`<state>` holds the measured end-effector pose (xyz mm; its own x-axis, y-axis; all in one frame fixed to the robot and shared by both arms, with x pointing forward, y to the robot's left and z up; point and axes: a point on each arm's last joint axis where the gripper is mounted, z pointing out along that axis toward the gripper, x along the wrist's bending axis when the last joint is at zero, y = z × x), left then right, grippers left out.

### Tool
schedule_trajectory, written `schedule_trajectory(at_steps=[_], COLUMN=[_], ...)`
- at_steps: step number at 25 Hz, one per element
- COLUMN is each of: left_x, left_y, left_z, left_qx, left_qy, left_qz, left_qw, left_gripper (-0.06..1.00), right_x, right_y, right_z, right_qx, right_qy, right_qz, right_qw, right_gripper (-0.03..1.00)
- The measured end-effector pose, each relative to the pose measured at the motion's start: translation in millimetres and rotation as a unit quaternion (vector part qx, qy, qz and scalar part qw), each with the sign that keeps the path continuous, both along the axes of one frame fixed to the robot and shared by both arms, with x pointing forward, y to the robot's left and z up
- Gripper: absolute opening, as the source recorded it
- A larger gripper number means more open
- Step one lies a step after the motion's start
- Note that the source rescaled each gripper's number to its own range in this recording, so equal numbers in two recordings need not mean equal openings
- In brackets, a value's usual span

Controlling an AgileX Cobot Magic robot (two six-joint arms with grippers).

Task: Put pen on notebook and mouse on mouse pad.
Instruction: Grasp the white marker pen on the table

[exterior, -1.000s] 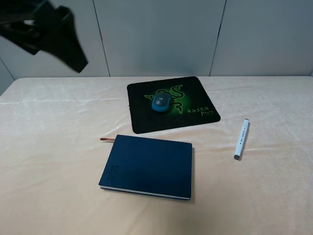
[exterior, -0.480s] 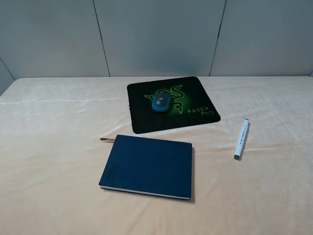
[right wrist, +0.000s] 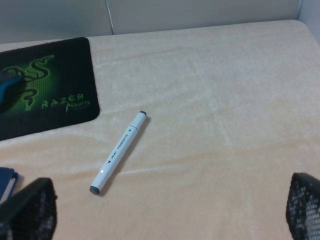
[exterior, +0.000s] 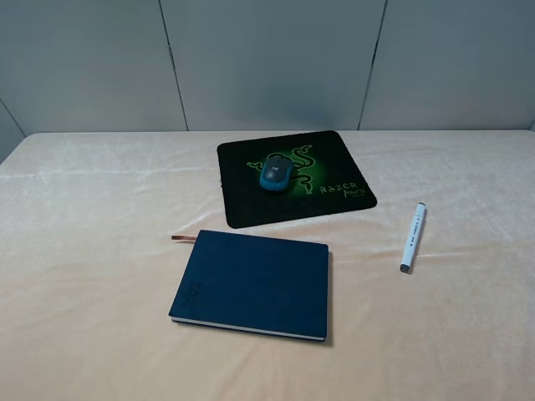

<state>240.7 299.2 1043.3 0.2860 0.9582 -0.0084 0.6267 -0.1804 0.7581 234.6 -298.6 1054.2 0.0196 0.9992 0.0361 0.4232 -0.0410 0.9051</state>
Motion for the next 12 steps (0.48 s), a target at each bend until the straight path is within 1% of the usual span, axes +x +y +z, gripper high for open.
schedule_trajectory(at_steps=[1, 8, 12], left_x=[-1, -13, -13], left_y=[0, 0, 0], left_z=[-3, -4, -4], left_qx=[-0.001, -0.007, -0.006], left_qy=[0.001, -0.043, -0.045], left_qz=[0.01, 0.079, 0.094], left_qw=[1.0, 0.996, 0.995], left_gripper=[1.0, 1.0, 1.0], right_x=[0, 0, 0], right_y=[0, 0, 0], right_z=[0, 0, 0], right_qx=[0.0, 0.0, 0.0], right_qy=[0.0, 0.0, 0.0], right_qz=[0.0, 0.0, 0.0], right_qw=[1.0, 1.0, 1.0], right_gripper=[1.0, 1.0, 1.0])
